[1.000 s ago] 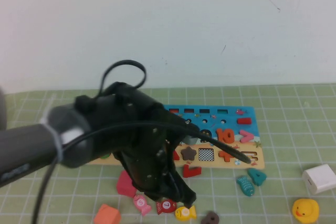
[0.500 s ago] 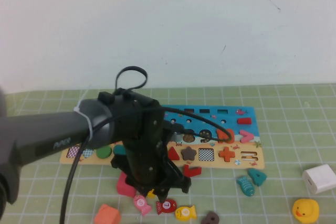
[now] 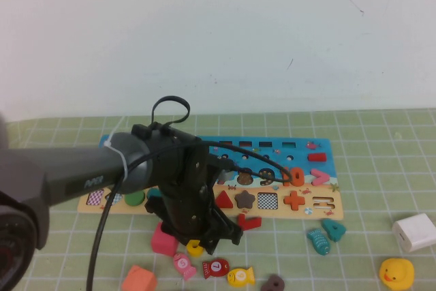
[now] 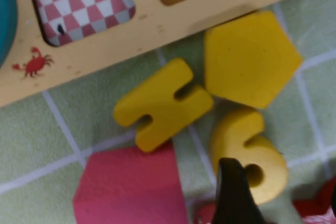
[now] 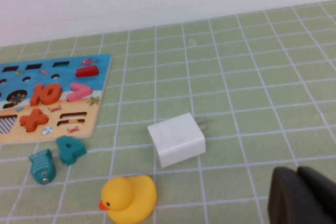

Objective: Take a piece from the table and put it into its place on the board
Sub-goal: Pick up the "number 6", then place the "number 6" into the hole of the number 6

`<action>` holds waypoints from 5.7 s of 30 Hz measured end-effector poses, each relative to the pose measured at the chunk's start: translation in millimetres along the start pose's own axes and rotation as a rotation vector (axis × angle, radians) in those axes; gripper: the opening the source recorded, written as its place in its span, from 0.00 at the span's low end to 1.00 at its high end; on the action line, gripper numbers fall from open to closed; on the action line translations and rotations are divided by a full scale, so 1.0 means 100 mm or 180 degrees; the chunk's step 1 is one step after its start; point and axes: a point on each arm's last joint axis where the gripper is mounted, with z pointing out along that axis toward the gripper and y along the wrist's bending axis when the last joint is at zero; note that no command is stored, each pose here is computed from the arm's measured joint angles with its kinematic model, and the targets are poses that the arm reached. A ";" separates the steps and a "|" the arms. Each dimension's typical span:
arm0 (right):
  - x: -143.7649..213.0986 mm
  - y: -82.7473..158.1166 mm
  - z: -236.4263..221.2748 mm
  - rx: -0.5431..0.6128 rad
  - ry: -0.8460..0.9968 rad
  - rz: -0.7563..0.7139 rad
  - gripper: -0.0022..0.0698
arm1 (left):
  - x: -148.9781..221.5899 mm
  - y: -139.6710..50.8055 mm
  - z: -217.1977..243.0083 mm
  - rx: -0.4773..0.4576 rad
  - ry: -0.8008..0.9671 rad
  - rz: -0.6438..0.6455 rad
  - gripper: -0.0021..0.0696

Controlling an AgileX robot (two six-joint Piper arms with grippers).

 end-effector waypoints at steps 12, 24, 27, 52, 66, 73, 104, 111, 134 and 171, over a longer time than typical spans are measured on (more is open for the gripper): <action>0.00 0.00 0.00 0.0000 0.0000 0.0005 0.03 | -0.01 0.10 0.09 -0.0237 0.0006 0.0025 0.53; 0.00 0.00 0.00 0.0000 0.0000 0.0005 0.03 | 0.00 0.10 0.20 -0.0239 0.0070 0.0007 0.53; 0.00 0.00 0.00 0.0000 0.0000 0.0005 0.03 | 0.00 0.10 0.20 -0.0236 0.0076 0.0002 0.53; 0.00 0.00 0.00 0.0000 0.0000 0.0005 0.03 | -0.82 0.13 -0.66 -0.0296 -0.0175 0.0161 0.40; 0.00 0.00 0.00 0.0000 0.0000 0.0005 0.03 | -1.00 0.21 -0.10 -0.0278 -0.0114 0.0124 0.40; 0.00 0.00 0.00 0.0000 0.0000 0.0005 0.03 | -1.05 0.27 0.04 -0.0255 -0.0212 0.0086 0.40; 0.00 0.00 0.00 0.0000 0.0000 0.0005 0.03 | -1.10 0.38 0.05 -0.0085 -0.0318 0.0026 0.41; 0.00 0.00 0.00 0.0000 0.0000 0.0005 0.03 | -1.10 0.38 0.05 -0.0100 -0.0320 -0.0023 0.47; 0.00 0.00 0.00 0.0000 0.0000 0.0005 0.03 | -1.13 0.40 0.05 -0.0106 -0.0423 -0.0128 0.45; 0.00 0.00 0.00 0.0000 0.0000 0.0005 0.03 | -1.22 0.27 0.11 0.0339 -0.0538 -0.0129 0.03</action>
